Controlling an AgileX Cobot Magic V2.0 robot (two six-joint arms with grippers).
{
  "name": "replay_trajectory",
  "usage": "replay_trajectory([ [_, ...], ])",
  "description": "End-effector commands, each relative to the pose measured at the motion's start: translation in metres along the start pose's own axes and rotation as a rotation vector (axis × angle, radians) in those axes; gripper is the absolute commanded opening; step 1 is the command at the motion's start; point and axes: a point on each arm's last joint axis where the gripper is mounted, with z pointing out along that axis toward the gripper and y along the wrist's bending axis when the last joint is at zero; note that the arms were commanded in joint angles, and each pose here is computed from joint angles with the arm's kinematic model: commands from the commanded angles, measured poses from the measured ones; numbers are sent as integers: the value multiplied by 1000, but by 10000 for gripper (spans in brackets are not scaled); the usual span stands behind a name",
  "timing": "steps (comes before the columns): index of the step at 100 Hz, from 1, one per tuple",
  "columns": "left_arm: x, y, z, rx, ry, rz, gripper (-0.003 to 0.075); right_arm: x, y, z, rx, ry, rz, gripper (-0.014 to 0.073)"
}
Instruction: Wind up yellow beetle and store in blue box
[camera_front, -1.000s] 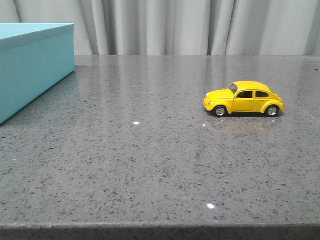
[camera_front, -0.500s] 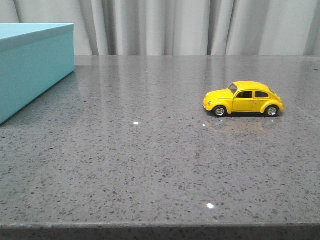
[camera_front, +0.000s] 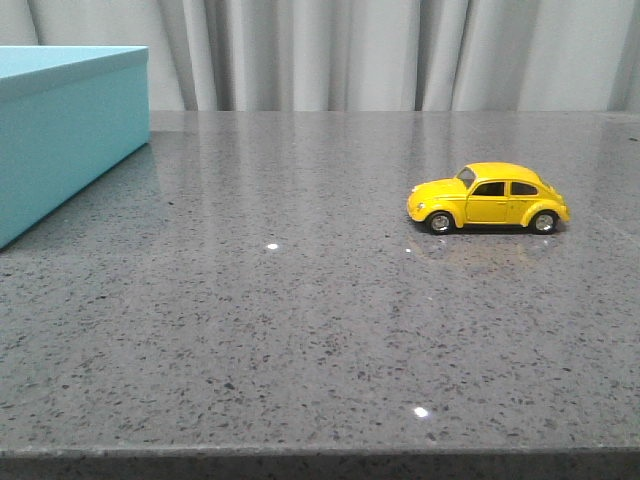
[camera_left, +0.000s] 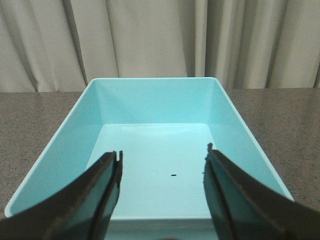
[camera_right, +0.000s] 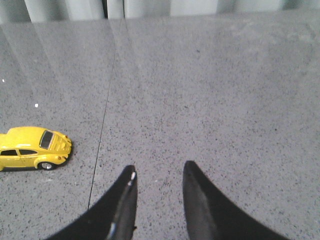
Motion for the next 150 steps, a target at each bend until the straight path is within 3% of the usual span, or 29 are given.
replay_trajectory([
  [1, -20, -1, 3, 5, -87, -15, 389, -25, 3, 2, 3, -14, -4, 258],
  [9, -19, -1, 5, 4, -83, -15, 389, -33, 4, 10, 7, 31, -3, 258],
  [38, -20, -1, 6, 5, -92, -15, 389, -39, 6, 15, -11, 3, 17, 257],
  [69, -21, -1, 6, 5, -96, -15, 389, -46, 12, 35, -35, 179, 52, 262],
  [101, -21, -1, 6, 5, -96, -15, 389, -66, 35, 72, -106, 396, -8, 470],
  [150, -21, -1, 6, 5, -96, -15, 389, -101, 85, 129, -158, 608, 34, 475],
])
